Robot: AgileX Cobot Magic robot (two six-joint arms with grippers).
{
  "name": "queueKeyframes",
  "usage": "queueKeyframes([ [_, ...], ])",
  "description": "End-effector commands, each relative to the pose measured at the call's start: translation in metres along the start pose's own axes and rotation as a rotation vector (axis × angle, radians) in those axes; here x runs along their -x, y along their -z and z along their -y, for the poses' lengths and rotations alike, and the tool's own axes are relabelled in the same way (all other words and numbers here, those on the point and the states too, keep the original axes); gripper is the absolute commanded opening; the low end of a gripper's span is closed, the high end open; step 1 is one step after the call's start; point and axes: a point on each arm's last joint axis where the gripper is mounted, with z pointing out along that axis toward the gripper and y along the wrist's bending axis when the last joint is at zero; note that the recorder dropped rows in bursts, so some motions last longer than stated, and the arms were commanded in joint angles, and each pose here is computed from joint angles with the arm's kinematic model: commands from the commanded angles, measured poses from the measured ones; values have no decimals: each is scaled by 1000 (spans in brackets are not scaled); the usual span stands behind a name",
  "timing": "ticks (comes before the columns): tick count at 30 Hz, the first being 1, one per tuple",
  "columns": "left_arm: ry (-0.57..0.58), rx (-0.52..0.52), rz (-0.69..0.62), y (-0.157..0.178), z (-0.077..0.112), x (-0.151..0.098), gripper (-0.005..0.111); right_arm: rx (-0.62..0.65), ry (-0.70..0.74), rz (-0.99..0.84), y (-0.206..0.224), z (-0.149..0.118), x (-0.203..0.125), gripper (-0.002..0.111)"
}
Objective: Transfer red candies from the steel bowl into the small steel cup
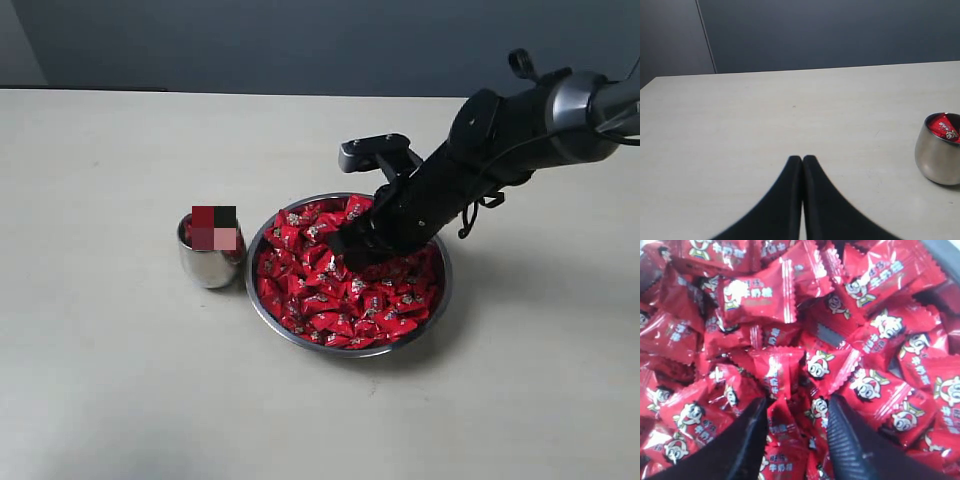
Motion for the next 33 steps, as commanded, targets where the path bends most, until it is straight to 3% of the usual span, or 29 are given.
queueKeyframes([
  [1, 3, 0, 2, 0, 0, -1, 0, 5, 5, -5, 1, 1, 0, 39],
  [5, 3, 0, 2, 0, 0, -1, 0, 10, 5, -11, 1, 1, 0, 28],
  [12, 3, 0, 2, 0, 0, -1, 0, 21, 7, -28, 1, 0, -2, -1],
  [26, 3, 0, 2, 0, 0, -1, 0, 17, 16, -26, 1, 0, -1, -1],
  [33, 3, 0, 2, 0, 0, -1, 0, -2, 40, 53, 22, -5, 10, -1],
])
